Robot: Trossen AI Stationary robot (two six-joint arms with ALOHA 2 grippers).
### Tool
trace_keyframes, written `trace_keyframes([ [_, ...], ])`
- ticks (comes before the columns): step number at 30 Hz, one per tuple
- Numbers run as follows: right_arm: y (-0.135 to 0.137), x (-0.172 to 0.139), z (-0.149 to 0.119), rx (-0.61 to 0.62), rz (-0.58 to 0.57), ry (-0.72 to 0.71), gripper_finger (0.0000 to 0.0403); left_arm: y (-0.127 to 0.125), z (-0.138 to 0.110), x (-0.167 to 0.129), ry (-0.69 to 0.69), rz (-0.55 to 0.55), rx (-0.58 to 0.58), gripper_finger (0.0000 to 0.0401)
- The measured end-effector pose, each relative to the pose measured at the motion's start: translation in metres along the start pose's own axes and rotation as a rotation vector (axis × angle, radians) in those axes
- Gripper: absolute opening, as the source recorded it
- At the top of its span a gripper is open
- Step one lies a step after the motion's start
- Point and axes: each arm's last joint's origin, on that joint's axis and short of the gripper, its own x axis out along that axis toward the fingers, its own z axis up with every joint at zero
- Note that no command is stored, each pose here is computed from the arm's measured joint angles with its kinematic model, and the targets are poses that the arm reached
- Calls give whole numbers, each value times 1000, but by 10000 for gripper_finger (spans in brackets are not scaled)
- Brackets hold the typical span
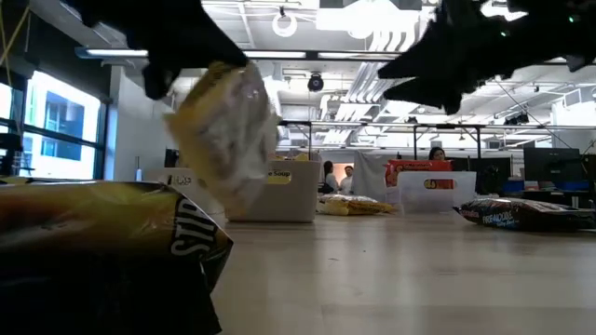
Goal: Sort Maruchan noodles
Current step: Put the bottom yellow noodle pack into the gray bin
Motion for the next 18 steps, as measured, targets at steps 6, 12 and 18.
trace_keyframes([
  [6,39,33,11,-4,-45,115,263,13,13,14,-182,-27,-64,0],
  [12,80,63,31,-32,-141,227,271,13,32,15,-342,-15,-47,0],
  [18,120,76,57,-78,-242,163,271,19,47,16,-443,8,-56,0],
])
